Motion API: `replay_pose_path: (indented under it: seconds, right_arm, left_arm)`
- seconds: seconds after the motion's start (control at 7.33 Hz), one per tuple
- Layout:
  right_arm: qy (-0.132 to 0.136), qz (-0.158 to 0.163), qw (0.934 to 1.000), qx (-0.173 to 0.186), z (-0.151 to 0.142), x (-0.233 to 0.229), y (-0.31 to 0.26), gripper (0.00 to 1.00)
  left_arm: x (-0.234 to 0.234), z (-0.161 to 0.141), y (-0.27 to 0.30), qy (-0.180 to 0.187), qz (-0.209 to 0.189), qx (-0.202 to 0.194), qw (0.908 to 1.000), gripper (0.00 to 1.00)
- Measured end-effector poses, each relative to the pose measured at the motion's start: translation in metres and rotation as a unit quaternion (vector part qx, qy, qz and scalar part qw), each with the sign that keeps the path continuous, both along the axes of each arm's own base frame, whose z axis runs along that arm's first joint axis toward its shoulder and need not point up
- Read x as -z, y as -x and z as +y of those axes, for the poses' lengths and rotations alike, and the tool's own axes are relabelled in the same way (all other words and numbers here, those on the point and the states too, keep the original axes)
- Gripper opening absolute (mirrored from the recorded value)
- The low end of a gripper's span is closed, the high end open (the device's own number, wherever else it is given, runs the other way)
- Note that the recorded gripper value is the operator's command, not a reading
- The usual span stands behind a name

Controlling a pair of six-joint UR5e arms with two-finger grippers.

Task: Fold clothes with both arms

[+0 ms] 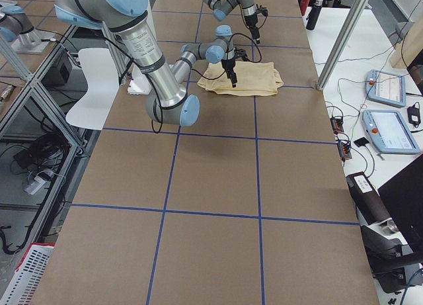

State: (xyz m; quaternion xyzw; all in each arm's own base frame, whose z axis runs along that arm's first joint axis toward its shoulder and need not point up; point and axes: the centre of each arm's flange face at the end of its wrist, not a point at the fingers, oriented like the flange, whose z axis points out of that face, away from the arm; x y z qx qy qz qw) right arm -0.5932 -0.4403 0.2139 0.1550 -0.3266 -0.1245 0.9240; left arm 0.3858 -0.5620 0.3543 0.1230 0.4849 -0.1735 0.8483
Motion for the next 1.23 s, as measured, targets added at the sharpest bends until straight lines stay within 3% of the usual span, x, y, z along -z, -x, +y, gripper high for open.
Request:
replay_pose_path:
  seconds: [1.23]
  right_arm:
    - [0.023, 0.021, 0.9995, 0.010, -0.001, -0.026, 0.013, 1.00]
  left_arm:
    - [0.005, 0.000, -0.001, -0.001, 0.003, 0.000, 1.0000, 0.99]
